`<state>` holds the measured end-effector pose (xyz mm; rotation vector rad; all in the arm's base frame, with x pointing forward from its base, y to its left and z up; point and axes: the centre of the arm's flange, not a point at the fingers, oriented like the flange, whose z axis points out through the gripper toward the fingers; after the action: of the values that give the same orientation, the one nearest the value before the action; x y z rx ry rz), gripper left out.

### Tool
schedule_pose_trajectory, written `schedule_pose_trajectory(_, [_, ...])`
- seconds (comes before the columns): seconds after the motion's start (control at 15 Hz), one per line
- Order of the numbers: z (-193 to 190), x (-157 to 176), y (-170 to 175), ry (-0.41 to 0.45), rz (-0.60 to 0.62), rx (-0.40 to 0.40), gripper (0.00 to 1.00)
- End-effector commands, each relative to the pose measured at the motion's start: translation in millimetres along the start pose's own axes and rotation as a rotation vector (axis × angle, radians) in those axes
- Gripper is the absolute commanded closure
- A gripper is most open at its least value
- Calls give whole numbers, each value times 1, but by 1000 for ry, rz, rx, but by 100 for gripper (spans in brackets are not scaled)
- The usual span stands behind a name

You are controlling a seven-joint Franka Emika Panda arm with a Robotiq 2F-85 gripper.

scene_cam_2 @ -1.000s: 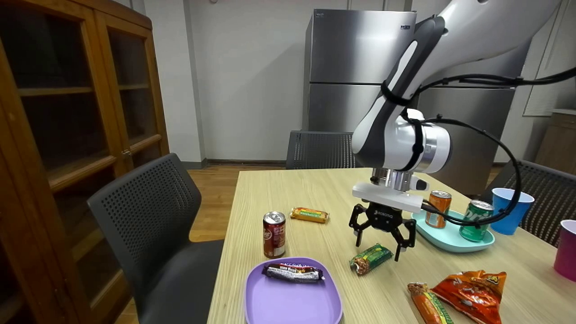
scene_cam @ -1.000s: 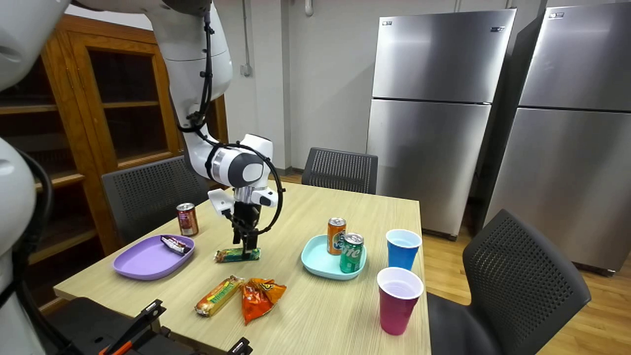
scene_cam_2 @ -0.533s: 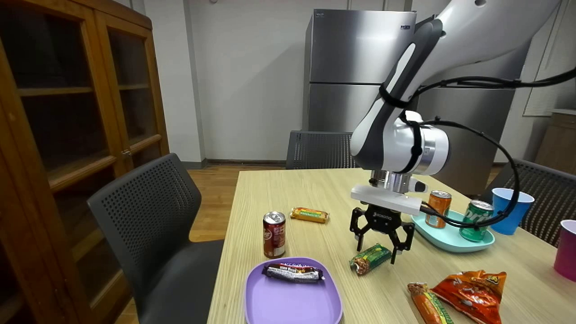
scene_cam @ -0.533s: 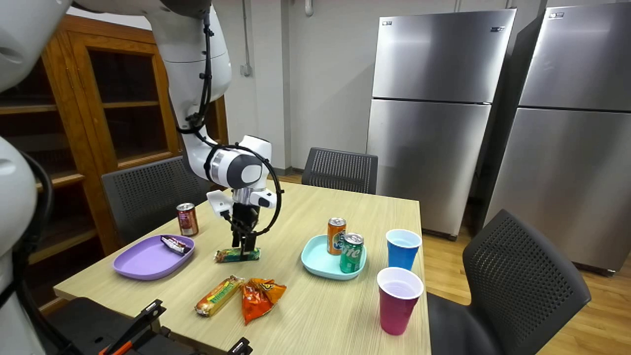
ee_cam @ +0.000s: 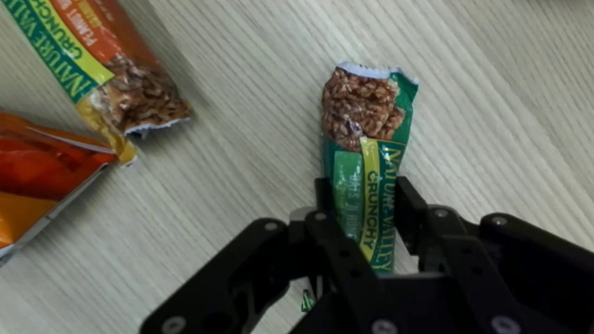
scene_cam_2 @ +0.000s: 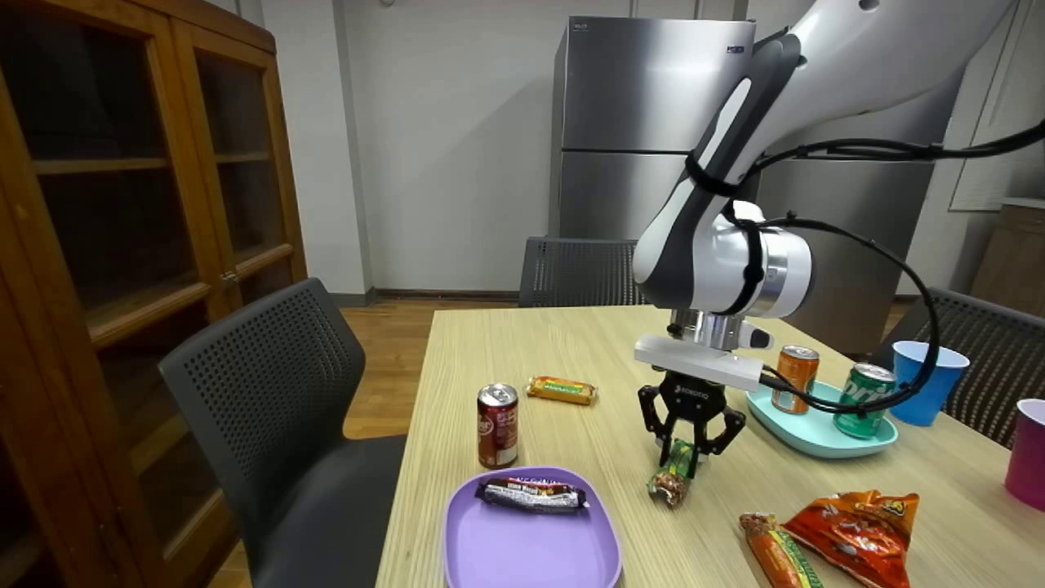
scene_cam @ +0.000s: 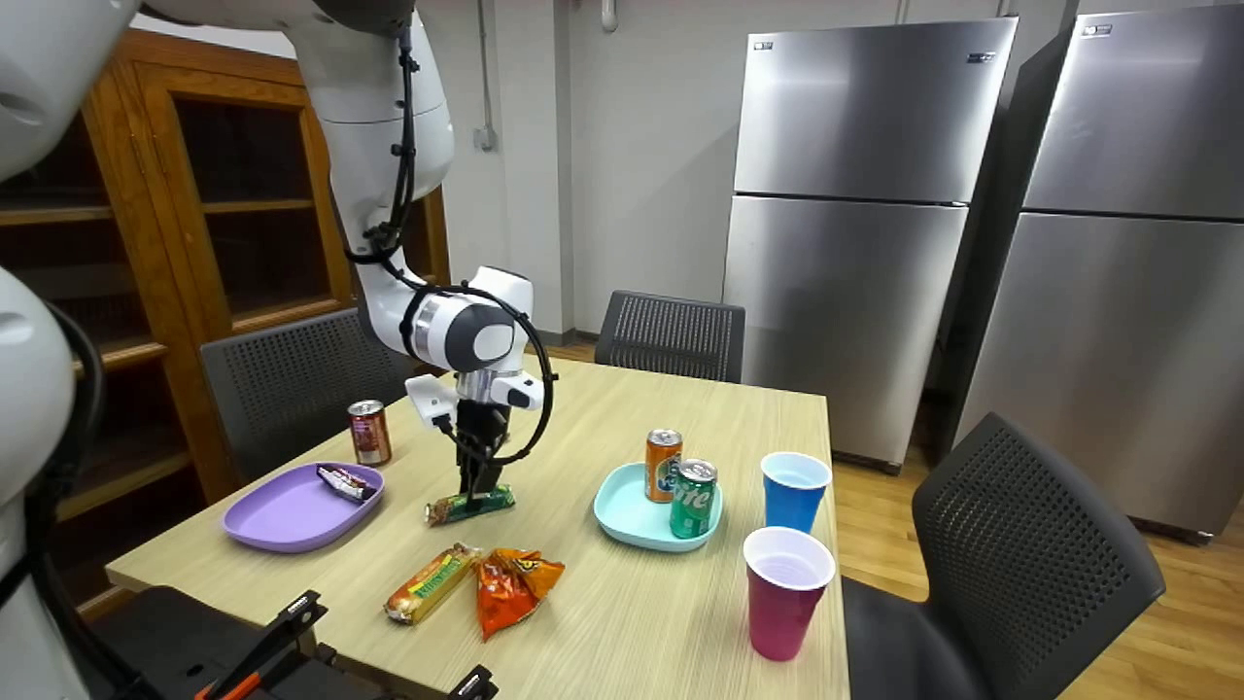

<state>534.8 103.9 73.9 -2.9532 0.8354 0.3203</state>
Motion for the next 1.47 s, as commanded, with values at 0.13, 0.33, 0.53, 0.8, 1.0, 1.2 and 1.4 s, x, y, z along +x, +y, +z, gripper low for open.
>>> schedule_pose_trajectory(0.13, [-4,-5,-2,27,9,9,92])
schedule_pose_trajectory(0.33, [-18,-16,-6,65,-47,13,92])
schedule_pose_trajectory(0.53, [-35,-38,-15,41,-183,17,92])
schedule_pose_trajectory(0.8, [-52,-71,-33,39,-345,19,92])
schedule_pose_trajectory(1.0, [-59,-96,-48,31,-479,4,92])
schedule_pose_trajectory(1.2, [-58,-120,-62,23,-614,-14,92])
schedule_pose_trajectory(1.4, [-51,-143,-77,23,-776,-46,92])
